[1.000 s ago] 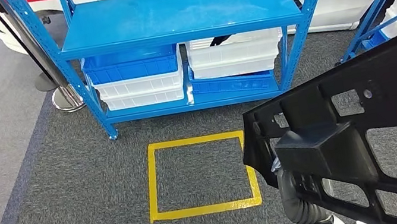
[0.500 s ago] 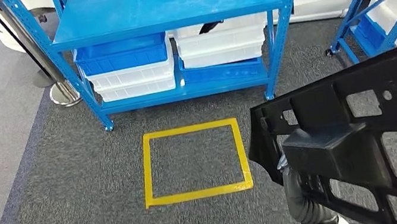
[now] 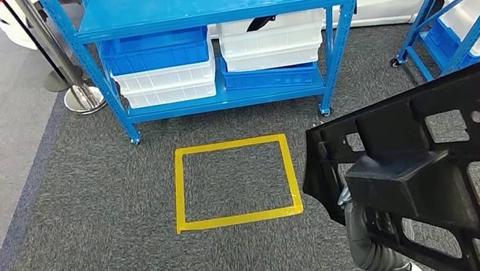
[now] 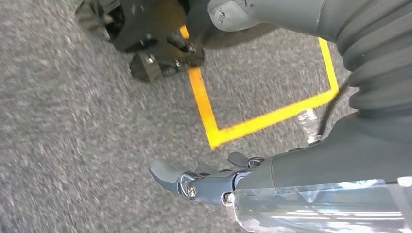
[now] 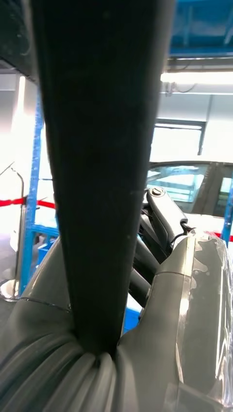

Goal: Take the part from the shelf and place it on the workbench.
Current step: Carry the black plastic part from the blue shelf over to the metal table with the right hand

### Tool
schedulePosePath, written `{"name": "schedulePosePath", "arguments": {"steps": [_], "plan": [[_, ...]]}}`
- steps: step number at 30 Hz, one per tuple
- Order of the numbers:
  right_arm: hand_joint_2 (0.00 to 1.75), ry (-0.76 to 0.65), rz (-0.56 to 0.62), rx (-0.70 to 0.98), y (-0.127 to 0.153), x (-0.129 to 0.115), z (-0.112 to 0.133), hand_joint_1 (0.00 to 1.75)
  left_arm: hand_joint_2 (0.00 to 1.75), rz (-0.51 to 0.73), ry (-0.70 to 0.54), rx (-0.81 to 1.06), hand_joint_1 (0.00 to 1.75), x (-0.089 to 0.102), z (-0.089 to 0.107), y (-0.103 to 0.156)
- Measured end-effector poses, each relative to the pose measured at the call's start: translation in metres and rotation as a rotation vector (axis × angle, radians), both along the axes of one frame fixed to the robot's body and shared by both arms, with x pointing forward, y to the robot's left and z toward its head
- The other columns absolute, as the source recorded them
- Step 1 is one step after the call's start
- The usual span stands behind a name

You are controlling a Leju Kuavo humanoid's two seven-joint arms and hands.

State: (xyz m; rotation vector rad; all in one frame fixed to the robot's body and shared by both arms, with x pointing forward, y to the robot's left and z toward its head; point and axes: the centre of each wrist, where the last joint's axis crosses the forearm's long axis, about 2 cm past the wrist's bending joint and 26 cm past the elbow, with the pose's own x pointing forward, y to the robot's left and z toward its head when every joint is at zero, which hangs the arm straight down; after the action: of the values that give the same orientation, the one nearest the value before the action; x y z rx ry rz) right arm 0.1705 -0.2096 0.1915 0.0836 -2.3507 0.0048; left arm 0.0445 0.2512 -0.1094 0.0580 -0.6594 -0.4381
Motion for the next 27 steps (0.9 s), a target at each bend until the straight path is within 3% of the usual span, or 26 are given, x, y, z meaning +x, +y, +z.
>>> {"name": "schedulePosePath", "arguments": {"steps": [27], "plan": [[1.75, -0.014, -0.017, 0.004, -0.0025, 0.0020, 0.0036, 1.75, 1.75, 0.000, -0.002, -0.001, 0.00, 0.0016, 0.0000, 0.0017]]}}
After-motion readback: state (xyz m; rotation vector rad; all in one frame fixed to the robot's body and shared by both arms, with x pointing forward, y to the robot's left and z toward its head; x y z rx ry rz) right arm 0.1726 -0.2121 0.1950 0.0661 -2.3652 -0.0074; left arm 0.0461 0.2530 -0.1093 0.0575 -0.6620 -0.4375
